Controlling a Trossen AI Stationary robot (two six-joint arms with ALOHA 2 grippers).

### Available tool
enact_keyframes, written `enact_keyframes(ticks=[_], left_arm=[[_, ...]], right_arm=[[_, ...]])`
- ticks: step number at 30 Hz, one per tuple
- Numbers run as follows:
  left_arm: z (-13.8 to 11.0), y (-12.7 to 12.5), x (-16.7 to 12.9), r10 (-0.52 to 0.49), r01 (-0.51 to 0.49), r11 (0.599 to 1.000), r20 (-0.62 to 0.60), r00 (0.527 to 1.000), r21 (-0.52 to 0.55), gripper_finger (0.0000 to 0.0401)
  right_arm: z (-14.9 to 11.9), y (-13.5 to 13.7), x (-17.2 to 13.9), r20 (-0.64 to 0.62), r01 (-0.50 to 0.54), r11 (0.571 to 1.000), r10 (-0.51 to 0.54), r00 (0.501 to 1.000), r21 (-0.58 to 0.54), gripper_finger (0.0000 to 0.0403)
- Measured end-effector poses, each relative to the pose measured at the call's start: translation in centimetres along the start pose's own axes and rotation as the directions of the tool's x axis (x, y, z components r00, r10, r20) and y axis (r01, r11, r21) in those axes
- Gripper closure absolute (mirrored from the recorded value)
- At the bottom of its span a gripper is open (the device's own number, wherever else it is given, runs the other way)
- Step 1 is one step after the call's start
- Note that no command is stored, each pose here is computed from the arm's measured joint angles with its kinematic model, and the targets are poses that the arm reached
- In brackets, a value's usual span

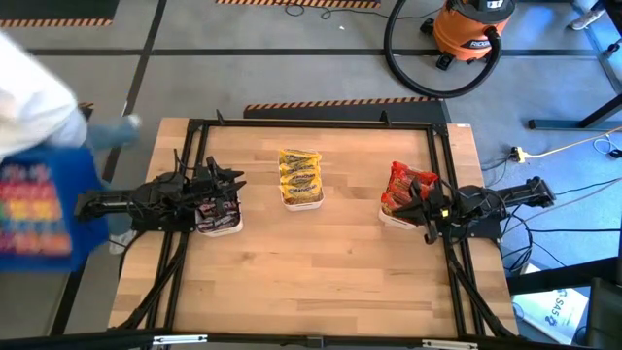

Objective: Sort Maruchan noodles
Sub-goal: Return to Home Position

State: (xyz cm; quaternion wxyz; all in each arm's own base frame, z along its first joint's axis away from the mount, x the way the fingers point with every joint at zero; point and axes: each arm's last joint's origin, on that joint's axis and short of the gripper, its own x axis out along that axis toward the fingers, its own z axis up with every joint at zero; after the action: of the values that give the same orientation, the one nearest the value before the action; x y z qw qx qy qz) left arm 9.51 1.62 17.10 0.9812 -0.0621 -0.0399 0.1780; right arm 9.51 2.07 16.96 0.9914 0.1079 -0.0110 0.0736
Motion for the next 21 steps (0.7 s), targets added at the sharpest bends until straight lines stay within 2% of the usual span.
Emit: enact_keyframes(ticks=[21], left_arm=[[0.0, 0.0, 0.0, 0.0, 0.0, 1.0, 0.0, 1.0, 0.0, 0.0255]], right_arm=[[-0.04, 0.06, 0.0, -0.008, -0.027, 1.0, 0.027, 1.0, 0.001, 0.0393]])
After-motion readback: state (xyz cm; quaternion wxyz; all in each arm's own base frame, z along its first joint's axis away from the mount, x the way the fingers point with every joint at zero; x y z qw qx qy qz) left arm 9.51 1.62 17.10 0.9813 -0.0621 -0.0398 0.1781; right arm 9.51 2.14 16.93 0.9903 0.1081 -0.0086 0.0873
